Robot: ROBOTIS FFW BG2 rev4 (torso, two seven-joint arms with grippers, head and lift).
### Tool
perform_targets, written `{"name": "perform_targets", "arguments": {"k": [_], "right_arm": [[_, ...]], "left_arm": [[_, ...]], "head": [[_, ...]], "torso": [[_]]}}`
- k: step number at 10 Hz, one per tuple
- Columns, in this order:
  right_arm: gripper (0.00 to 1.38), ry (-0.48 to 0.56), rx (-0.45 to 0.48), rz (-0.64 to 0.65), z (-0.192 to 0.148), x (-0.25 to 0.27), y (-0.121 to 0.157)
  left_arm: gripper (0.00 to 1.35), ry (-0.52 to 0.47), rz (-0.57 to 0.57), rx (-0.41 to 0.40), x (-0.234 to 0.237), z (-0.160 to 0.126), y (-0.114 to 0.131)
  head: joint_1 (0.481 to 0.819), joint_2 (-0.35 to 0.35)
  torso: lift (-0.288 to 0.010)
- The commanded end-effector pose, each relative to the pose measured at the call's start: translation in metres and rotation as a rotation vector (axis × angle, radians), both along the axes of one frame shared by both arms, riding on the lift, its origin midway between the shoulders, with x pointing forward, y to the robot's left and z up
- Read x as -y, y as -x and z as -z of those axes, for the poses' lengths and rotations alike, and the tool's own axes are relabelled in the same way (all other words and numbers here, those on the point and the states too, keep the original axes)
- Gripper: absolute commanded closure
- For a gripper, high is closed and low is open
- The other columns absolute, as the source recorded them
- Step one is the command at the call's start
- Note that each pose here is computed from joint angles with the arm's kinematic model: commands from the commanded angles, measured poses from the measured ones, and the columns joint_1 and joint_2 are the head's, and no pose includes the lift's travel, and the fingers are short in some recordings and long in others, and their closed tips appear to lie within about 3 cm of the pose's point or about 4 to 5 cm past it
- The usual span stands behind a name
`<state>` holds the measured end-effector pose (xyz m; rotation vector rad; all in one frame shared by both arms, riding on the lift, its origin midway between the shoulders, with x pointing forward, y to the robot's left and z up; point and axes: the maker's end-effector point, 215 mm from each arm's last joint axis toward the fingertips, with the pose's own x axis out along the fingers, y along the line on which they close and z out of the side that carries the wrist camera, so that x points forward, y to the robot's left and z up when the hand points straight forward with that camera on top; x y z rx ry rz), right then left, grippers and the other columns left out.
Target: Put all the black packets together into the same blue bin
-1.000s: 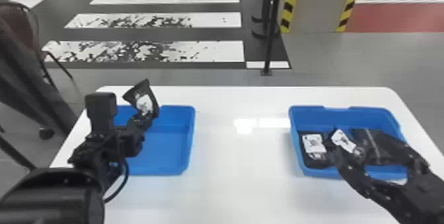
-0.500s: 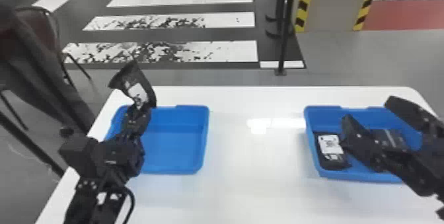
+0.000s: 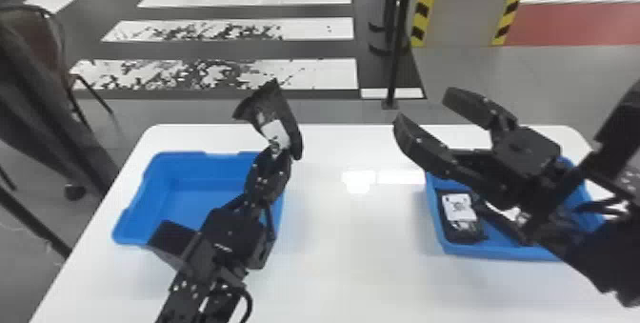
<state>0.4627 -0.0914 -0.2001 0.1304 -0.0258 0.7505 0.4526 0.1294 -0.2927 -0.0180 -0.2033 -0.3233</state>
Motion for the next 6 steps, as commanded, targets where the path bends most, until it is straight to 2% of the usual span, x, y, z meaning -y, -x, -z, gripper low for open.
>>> {"name": "perform_targets", "arguments": {"k": [1,4,6], "right_arm": [[0.14,-0.013,-0.026,-0.073,0.000,-0.029,-0.004],[0.13,-0.021,-0.025,-0.152,-0.005,-0.065,-0.019],[0.14,-0.037,-0.021,-0.188,-0.005,-0.084,-0.019]], "left_arm": [[1.21,0.043,0.084,0.037,0.038,-0.012,0.007],[1.21,0.101,0.230,0.078,0.100,-0.035,0.024],[1.21,0.109,0.256,0.070,0.111,-0.034,0.028]], "head": [[0.695,0.048],[0.692,0.026],[0.682,0.004]], "torso": [[-0.110],[-0.110],[-0.110]]}}
